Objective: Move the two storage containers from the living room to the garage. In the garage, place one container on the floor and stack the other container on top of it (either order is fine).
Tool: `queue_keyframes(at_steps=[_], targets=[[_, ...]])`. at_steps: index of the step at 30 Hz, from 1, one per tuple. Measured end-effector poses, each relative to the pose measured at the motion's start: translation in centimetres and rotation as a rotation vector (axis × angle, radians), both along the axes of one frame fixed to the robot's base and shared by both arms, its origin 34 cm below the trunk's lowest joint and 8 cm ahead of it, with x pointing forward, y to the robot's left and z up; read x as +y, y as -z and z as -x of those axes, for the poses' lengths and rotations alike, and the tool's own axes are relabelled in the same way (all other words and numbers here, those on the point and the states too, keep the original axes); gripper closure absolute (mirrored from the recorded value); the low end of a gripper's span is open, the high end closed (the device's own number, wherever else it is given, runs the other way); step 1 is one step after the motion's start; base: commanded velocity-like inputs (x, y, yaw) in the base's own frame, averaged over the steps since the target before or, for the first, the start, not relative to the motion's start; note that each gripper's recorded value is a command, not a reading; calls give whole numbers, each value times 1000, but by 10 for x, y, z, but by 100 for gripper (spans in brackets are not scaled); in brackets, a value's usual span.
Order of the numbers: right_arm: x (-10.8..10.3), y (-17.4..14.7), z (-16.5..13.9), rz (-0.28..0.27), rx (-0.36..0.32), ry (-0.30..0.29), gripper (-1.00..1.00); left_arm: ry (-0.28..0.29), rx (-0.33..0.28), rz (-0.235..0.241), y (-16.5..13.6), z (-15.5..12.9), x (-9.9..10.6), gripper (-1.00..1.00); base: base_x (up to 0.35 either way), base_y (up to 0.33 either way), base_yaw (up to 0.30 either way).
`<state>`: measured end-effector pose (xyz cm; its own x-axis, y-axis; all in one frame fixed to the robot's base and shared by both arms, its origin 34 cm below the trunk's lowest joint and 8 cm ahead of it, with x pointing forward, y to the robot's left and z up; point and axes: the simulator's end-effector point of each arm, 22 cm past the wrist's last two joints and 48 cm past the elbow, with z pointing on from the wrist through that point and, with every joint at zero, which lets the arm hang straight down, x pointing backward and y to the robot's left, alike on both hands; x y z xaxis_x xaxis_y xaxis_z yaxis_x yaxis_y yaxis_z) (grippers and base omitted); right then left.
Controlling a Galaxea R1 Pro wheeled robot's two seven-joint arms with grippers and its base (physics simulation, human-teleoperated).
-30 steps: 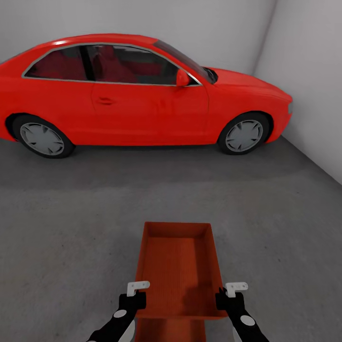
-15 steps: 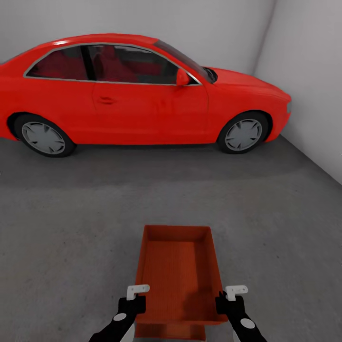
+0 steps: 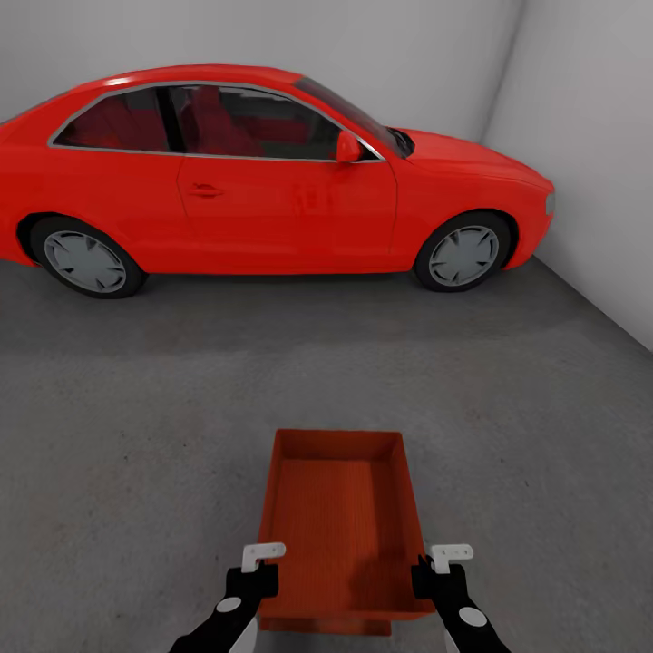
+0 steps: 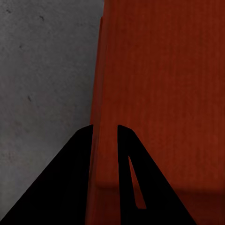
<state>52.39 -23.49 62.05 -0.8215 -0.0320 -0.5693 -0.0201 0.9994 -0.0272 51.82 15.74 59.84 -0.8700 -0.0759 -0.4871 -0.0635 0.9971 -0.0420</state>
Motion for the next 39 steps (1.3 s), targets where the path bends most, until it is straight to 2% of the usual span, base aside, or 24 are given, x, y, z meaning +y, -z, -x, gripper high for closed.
queue_keyframes(at_steps=[6, 17, 23, 31, 39], targets=[[-1, -10, -15, 3, -39, 1, 100, -3, -38, 7, -8, -16, -1, 100, 0, 0, 0], [-1, -10, -16, 3, -39, 0, 100, -4, -38, 7, -8, -16, -1, 100, -89, 0, 0], [0, 0, 0, 1, 0, -1, 100, -1, 0, 0, 0, 0, 0, 100, -39, 0, 0], [-1, -11, -16, 3, -40, 1, 100, -4, -39, 7, -8, -17, -1, 100, -1, 0, 0], [-1, -7, -11, 1, -27, 1, 100, -2, -26, 5, -5, -11, -1, 100, 0, 0, 0]])
